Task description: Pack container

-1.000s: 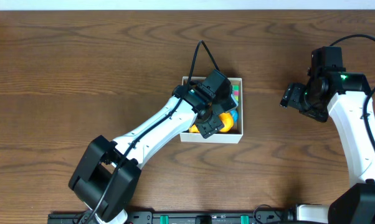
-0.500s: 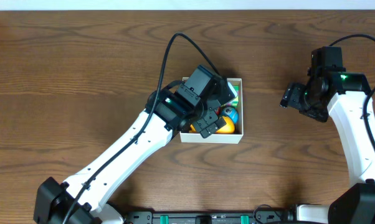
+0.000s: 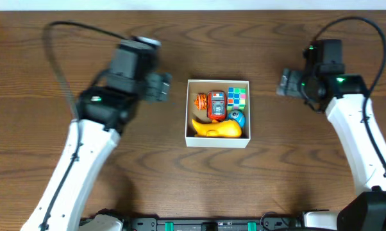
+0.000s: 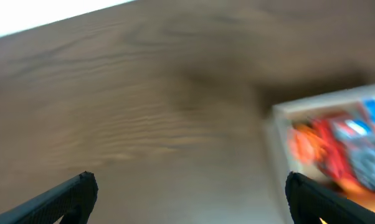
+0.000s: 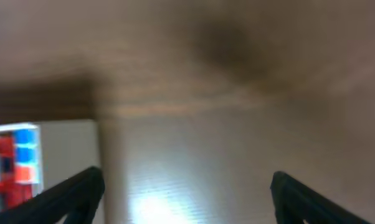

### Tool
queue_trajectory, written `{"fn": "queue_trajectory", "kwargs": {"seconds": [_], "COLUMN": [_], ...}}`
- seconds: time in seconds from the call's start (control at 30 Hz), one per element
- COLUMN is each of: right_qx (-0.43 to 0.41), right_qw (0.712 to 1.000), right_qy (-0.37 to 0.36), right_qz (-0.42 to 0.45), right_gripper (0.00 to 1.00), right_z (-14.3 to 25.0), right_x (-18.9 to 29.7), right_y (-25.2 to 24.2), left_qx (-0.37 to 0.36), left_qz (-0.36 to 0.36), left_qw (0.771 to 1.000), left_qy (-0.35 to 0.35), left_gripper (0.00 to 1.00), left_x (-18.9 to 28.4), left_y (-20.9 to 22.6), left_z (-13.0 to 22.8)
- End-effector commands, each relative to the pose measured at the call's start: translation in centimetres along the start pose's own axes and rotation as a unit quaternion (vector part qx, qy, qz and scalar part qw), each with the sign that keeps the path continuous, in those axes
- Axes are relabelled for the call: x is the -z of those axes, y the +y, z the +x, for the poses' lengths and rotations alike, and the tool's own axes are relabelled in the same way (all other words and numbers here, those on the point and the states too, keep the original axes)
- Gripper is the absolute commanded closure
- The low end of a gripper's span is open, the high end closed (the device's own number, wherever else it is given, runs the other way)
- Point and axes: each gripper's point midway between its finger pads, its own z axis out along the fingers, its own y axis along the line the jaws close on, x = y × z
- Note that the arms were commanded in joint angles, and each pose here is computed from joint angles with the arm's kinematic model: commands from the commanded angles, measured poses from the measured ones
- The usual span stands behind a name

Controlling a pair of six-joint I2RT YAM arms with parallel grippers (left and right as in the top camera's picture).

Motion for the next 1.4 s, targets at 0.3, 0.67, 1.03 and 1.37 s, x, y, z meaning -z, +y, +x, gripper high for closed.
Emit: {"fn": "queue_trajectory", "kwargs": {"seconds": [0.3,0.67,1.03,1.37], "right_qx": [0.043,0.021,-0.002,-0.044], "right_qw": [0.985,0.99,0.976,0.966], "right_qy": [-0.166,-0.142,-0.216,-0.256], "right_qz": [0.003,0.011,-0.007,-0.005], "right_gripper": [0.01,0.01,0.01,0.01], "right_z": [-6.7,-3.9,6.8,10.9], "right_x": [1.4,5.6,9.9,10.0], "right_y": [4.6,3.0,0.8,-2.0], "left_qx": [0.126,0.154,0.175,0.178], "left_qz": [-0.09,-0.097,-0.081,-0.083], "left_qw": [0.988,0.983,0.972,0.963], "left_qy": [-0.007,-0.02,-0.138,-0.186], "left_gripper": [0.02,0.02,0.02,0.02], "left_x": [-0.3,4.0,11.3,13.6], "left_y": [9.0,9.5,8.5,8.1], "left_z": [0.0,1.7,7.2,12.7]}}
